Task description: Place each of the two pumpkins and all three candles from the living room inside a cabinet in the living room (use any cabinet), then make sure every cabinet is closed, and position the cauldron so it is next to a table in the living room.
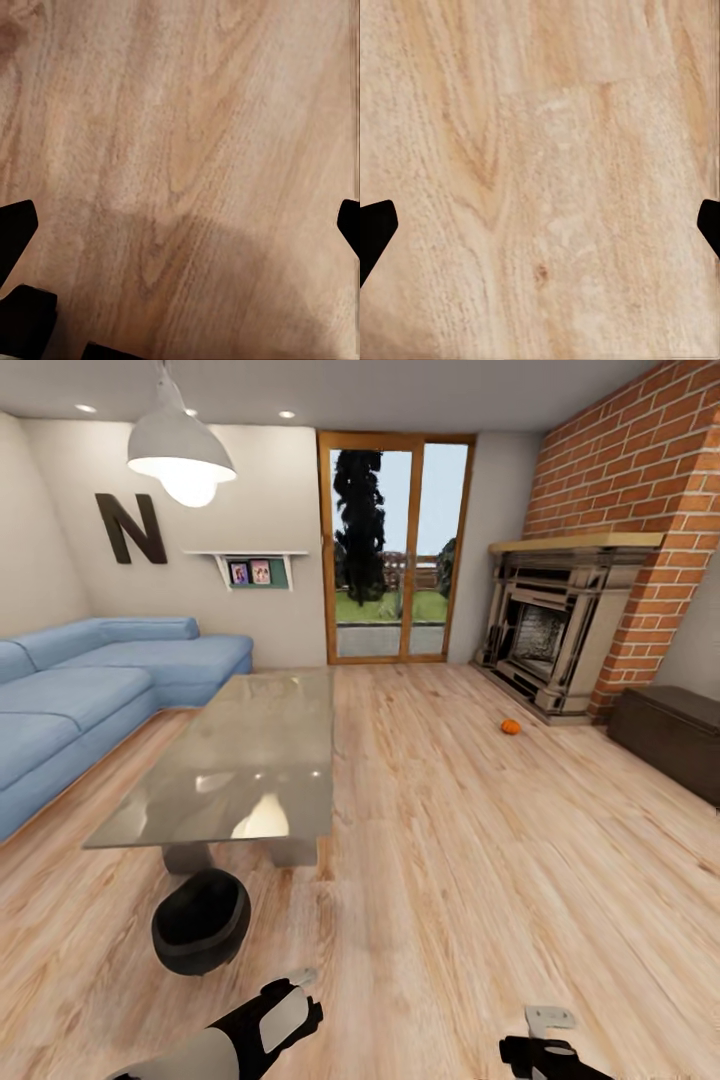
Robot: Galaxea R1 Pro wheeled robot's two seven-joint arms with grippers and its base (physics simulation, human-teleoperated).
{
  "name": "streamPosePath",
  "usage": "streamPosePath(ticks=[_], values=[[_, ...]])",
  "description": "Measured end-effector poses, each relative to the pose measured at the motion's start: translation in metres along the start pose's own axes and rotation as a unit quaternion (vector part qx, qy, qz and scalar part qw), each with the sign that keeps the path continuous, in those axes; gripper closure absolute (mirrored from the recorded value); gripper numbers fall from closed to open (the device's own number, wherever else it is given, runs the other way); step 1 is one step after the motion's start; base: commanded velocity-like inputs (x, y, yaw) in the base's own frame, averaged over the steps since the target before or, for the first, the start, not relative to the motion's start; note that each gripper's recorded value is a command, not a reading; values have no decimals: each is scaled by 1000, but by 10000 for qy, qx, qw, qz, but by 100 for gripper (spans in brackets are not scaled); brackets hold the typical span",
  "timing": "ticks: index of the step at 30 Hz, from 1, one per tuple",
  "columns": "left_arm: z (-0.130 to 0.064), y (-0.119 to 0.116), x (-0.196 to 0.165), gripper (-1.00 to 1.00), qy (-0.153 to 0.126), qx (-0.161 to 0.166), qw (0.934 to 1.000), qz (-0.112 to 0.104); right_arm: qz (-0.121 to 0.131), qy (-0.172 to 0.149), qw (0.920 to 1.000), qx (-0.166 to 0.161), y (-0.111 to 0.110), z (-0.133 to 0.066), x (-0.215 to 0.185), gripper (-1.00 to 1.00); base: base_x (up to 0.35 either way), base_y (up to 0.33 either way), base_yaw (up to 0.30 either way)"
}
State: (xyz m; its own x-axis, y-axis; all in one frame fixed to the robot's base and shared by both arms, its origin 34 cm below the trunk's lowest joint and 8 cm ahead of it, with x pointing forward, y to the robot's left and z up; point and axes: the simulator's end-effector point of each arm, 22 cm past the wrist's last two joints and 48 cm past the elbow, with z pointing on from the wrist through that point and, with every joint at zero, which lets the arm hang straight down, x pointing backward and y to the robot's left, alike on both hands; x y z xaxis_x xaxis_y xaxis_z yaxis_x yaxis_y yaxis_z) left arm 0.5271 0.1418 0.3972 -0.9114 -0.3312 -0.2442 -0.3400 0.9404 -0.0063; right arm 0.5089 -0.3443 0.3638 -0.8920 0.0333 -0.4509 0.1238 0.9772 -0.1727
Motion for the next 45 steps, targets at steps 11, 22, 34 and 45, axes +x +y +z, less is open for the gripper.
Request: streamPosePath(ticks=[11,22,34,45], values=[[-18,0,-5,-100,44,-19,10000,0,46,41,10000,10,-4,-16,-10,-100,0,0,-219],[-33,0,-8,-100,118,-45,9999,6,83,128,9999,1,-6,-31,-15,-100,0,0,-159],[-50,1,-11,-100,199,-74,9998,13,66,210,9998,2,-9,-47,-21,-100,0,0,-161],[-45,2,-5,-100,271,-100,9996,18,50,284,9996,5,-8,-44,-14,-100,0,0,-161]])
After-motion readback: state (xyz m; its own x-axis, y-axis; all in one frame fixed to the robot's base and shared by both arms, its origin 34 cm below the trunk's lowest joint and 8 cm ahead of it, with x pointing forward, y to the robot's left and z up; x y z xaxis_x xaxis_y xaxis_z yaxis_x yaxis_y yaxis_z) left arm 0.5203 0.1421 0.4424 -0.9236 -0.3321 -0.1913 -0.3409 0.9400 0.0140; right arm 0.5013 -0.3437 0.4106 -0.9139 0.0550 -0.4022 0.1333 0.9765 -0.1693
